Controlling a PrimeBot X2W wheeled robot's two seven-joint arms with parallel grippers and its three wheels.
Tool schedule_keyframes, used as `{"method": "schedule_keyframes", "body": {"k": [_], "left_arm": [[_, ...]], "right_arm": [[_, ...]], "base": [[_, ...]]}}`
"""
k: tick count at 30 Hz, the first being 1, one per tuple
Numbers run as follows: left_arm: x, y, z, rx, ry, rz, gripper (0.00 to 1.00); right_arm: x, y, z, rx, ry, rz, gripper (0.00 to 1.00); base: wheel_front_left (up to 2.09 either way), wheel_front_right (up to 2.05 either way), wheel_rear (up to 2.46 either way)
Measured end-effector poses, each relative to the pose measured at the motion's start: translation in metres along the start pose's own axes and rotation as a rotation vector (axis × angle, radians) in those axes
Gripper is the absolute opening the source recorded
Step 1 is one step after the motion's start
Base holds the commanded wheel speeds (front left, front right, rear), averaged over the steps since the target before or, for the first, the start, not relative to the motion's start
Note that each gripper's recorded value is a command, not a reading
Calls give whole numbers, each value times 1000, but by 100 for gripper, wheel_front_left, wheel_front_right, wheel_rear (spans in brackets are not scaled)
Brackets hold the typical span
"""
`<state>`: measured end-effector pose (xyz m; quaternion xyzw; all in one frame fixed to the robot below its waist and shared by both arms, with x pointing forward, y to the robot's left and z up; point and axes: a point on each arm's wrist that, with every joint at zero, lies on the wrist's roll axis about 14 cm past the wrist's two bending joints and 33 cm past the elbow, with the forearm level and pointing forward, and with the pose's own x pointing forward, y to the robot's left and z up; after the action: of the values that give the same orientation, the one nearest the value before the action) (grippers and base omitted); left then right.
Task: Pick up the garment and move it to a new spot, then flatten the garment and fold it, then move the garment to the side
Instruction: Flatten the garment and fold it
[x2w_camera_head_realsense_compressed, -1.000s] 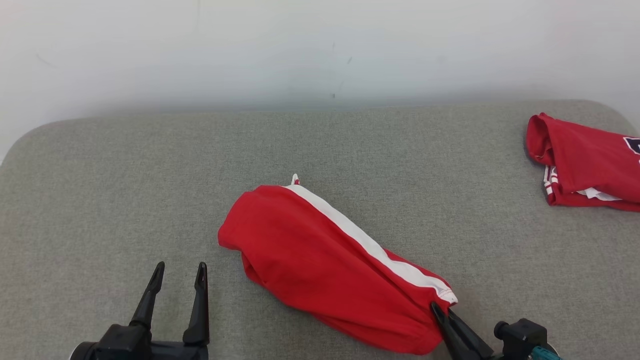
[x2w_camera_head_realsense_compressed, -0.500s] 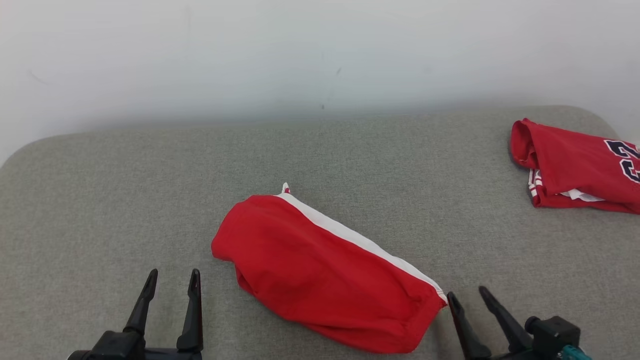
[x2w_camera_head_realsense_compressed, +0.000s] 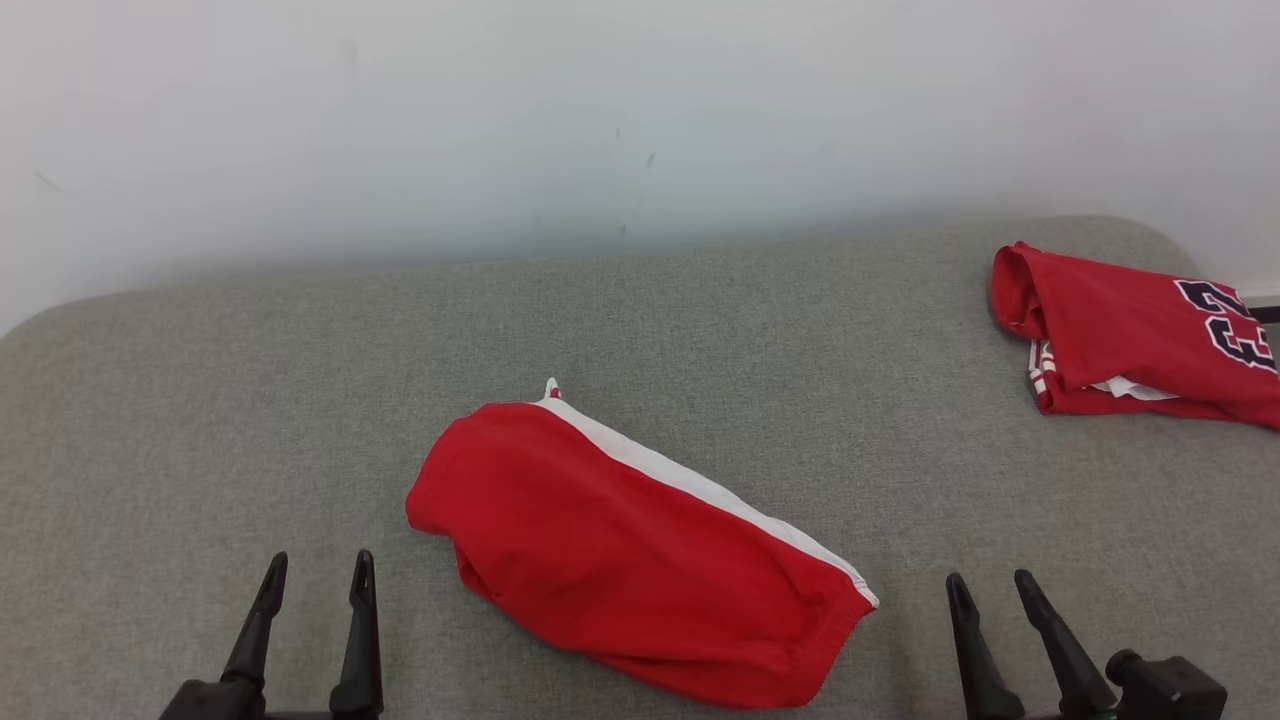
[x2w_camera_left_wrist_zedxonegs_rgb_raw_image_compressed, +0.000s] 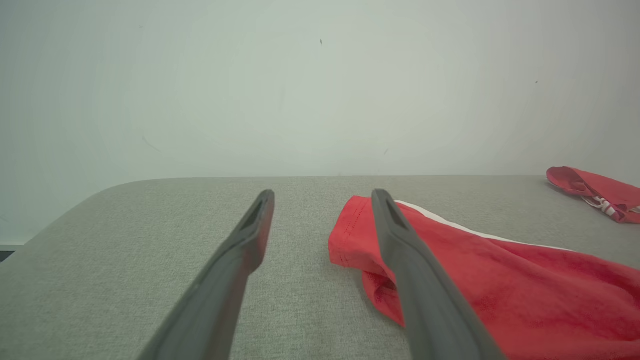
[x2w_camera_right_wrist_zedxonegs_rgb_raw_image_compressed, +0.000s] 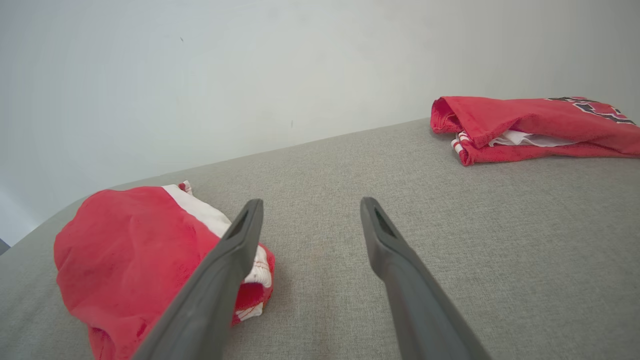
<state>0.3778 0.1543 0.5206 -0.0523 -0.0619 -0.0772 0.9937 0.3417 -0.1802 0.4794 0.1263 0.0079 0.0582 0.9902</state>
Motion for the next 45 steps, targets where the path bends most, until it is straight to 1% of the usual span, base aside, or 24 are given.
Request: {"method": "schedule_keyframes", "body": {"k": [10, 16, 23, 32, 33, 34, 37, 41, 43, 45], "left_arm": [[-3, 5, -5, 2, 17, 16, 100], [-5, 7, -7, 1, 22, 24, 100], [-7, 9, -7, -2, 21, 35, 100], [-11, 19, -8, -2, 27, 70, 100], [-11, 20, -8, -1, 27, 73, 100], [-11, 21, -8, -1, 27, 75, 100], [-13, 24, -7, 1, 26, 84, 100], [-13, 25, -8, 1, 29, 88, 100], [-11, 25, -10, 0, 32, 87, 100], [-9, 25, -11, -1, 36, 84, 100]], "right_arm": [[-4, 4, -14, -4, 40, -1, 100], [6, 20, -28, 16, 92, 54, 100], [23, 29, -45, 37, 173, 88, 100], [29, 47, -87, 131, 339, 113, 100], [29, 48, -90, 143, 353, 114, 10], [30, 50, -91, 148, 351, 119, 0], [37, 50, -84, 134, 312, 130, 0], [50, 45, -68, 74, 257, 153, 0], [62, 48, -58, 11, 229, 190, 0], [82, 52, -38, -51, 181, 229, 0]], "base": [[0, 0, 0], [0, 0, 0], [0, 0, 0], [0, 0, 0], [0, 0, 0], [0, 0, 0], [0, 0, 0], [0, 0, 0], [0, 0, 0], [0, 0, 0]]}}
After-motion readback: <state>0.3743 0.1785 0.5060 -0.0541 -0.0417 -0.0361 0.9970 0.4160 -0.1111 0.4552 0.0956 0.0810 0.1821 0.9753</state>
